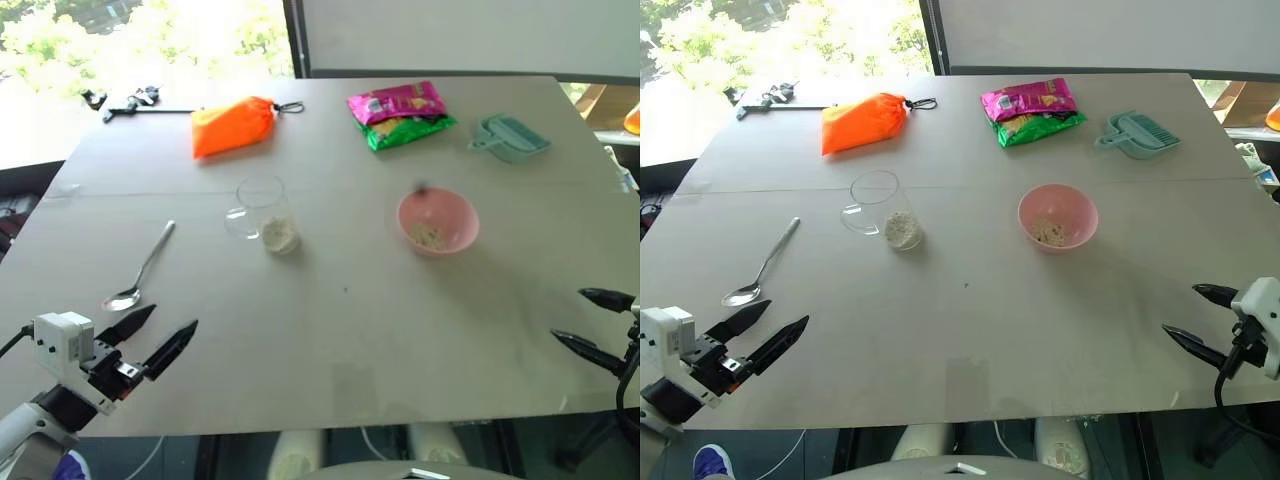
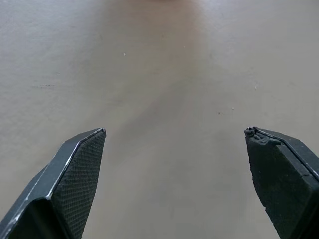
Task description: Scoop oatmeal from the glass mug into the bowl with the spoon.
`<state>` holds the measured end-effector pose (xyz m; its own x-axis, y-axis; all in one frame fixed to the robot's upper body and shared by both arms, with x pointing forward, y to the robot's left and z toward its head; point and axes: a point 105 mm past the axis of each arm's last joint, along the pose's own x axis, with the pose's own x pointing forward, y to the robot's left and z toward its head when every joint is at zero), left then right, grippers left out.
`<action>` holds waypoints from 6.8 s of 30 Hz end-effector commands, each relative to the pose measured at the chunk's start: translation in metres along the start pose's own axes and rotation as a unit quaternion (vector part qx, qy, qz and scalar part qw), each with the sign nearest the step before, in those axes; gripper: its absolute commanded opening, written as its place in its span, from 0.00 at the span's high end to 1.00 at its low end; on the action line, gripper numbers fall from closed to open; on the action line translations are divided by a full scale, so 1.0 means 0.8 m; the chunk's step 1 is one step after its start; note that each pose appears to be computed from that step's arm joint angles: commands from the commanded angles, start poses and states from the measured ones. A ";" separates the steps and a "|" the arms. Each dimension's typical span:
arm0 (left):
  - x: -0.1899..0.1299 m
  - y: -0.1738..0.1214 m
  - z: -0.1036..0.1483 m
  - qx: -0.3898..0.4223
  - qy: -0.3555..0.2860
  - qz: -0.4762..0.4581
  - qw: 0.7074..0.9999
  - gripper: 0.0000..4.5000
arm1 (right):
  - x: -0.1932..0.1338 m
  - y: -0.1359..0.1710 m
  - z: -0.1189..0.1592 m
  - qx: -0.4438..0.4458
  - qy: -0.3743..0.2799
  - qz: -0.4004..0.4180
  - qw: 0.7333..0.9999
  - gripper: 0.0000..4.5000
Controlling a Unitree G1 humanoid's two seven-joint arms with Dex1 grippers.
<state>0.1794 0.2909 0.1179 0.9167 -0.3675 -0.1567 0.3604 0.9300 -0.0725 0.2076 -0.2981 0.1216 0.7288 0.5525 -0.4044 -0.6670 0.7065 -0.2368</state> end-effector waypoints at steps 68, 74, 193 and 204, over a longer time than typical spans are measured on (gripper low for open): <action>0.087 0.159 0.031 -0.036 0.247 0.202 0.947 0.67 | 0.048 0.073 0.172 -0.094 -0.304 0.299 0.900 0.00; 0.084 0.161 0.029 -0.039 0.235 0.206 0.949 0.99 | 0.046 0.076 0.172 -0.092 -0.301 0.294 0.902 0.00; 0.154 -0.173 0.256 0.044 -0.242 -0.273 0.930 0.41 | 0.127 0.034 0.272 0.283 -0.263 0.117 0.915 1.00; 0.061 0.011 0.203 0.027 -0.043 -0.053 0.997 0.41 | 0.078 0.008 0.267 0.314 -0.283 0.104 0.900 1.00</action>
<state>0.2677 0.2741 0.2558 0.8857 -0.4544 -0.0952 0.4476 0.8902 -0.0847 0.2905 -0.1654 0.2690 0.7004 0.7031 0.1230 -0.6729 0.5929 0.4425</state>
